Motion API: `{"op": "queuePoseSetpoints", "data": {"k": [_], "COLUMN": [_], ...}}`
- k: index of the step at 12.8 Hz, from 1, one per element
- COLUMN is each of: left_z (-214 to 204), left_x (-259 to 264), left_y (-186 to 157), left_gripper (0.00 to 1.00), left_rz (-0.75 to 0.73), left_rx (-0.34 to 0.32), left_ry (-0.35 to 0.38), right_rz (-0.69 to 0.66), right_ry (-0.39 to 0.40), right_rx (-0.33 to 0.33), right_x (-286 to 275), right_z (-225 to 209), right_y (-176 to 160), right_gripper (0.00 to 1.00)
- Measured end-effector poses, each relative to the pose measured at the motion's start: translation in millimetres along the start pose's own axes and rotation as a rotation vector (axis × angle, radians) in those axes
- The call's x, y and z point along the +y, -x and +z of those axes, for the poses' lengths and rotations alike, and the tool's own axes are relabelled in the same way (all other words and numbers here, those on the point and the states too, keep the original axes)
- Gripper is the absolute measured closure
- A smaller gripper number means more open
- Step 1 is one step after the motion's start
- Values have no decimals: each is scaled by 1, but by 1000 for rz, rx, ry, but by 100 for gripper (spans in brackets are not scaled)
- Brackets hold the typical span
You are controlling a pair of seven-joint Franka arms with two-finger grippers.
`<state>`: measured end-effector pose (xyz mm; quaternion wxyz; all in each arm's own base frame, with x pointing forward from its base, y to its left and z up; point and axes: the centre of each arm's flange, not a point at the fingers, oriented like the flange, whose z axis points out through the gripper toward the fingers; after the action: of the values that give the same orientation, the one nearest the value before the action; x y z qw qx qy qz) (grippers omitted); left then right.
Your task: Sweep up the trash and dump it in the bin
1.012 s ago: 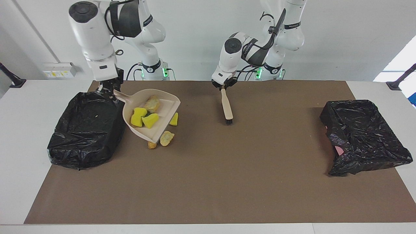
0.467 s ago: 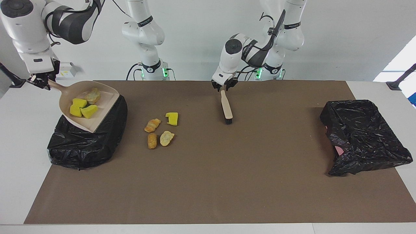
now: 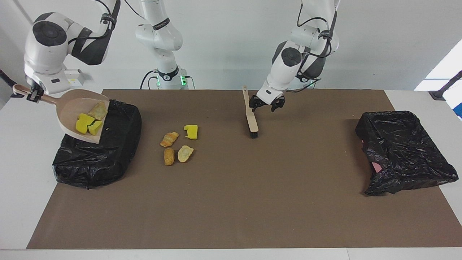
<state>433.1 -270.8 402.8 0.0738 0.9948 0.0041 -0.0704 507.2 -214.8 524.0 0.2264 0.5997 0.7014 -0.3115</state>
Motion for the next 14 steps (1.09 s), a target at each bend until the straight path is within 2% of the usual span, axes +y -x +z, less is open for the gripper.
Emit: {"op": "queuePoseSetpoints", "data": {"k": [3, 7, 9, 11, 14], "left_z": [-50, -114, -150, -183, -207], "left_x": [-51, -145, -176, -187, -199], "left_y": [-55, -104, -109, -105, -101], "left_gripper": [0, 0, 0, 0, 0], "left_rz": [32, 104, 123, 141, 157], "left_rx": [36, 61, 49, 24, 13], "left_ry": [-17, -58, -105, -138, -156], "right_rz": [-160, -215, -238, -249, -238], "right_ry": [29, 39, 45, 55, 34], "right_rx": [-151, -276, -345, -375, -464], "right_x": [14, 14, 14, 15, 17], "right_z": [-26, -47, -77, -99, -90], "right_y": [-18, -16, -24, -39, -65], "right_gripper": [68, 68, 68, 68, 68]}}
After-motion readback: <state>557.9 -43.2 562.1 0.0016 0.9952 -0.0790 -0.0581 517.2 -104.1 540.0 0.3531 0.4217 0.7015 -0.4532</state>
